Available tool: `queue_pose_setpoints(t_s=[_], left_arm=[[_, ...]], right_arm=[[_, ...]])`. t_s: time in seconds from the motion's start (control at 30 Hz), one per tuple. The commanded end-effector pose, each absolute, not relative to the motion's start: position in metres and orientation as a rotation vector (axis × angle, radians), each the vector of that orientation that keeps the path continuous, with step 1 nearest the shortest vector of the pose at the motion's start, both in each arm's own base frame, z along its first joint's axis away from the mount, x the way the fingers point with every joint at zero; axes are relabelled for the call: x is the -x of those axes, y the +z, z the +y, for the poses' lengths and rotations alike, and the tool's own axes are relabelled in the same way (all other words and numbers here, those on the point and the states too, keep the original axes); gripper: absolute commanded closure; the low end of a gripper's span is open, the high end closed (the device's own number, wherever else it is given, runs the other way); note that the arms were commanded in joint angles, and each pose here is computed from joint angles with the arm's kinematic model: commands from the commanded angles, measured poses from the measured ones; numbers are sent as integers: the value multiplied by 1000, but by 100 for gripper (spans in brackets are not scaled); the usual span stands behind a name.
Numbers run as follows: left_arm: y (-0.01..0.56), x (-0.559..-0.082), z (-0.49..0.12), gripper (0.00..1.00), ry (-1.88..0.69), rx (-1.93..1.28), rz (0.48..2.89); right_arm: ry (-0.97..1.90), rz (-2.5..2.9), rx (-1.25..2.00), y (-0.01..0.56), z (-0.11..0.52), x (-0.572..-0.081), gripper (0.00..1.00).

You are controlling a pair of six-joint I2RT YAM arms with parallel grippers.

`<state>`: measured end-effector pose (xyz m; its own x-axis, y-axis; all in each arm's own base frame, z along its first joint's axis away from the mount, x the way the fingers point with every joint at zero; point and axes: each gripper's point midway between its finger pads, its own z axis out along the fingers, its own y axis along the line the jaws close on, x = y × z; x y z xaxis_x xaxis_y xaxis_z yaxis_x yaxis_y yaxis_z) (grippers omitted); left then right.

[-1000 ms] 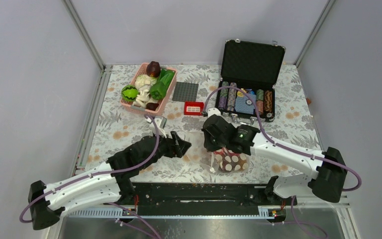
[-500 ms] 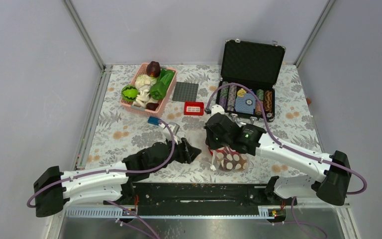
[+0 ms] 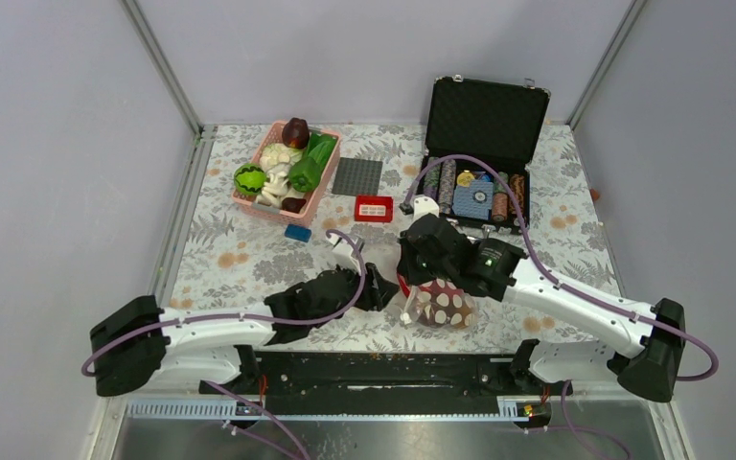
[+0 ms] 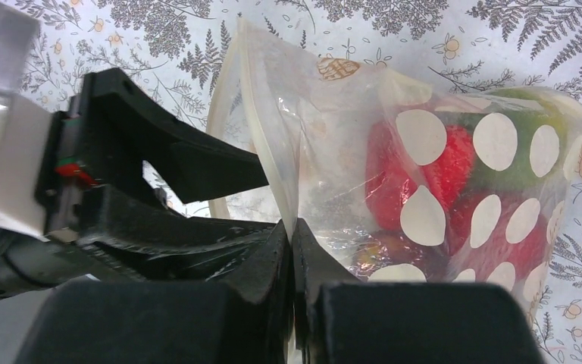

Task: Open the zip-top bag and remove the fake food
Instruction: Pick up the fake fruit from the zipper food storage bag.

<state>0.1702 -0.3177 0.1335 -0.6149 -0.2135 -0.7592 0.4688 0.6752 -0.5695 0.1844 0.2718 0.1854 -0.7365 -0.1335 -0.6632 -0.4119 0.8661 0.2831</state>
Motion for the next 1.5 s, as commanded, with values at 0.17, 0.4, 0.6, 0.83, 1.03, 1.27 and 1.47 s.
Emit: queue_pose_setpoints(t_s=[0.17, 0.4, 0.6, 0.83, 1.03, 1.27, 1.47], left_arm=[[146, -178, -341, 48, -1069, -123, 1968], [133, -180, -340, 42, -1047, -91, 2003], [122, -177, -334, 37, -1070, -46, 2020], [115, -174, -332, 36, -1071, -44, 2039], [114, -174, -336, 36, -1067, -58, 2049], [115, -175, -339, 36, -1068, -54, 2051], [114, -175, -339, 35, -1075, -42, 2054]], right_arm=[[553, 2295, 348, 212, 263, -189, 68], [437, 2272, 284, 227, 234, -198, 38], [385, 2371, 25, 200, 177, -210, 35], [484, 2460, -160, 158, 146, -203, 20], [692, 2500, -261, 121, 150, -191, 16], [847, 2492, -340, 97, 154, -184, 16], [947, 2475, -407, 82, 158, -184, 22]])
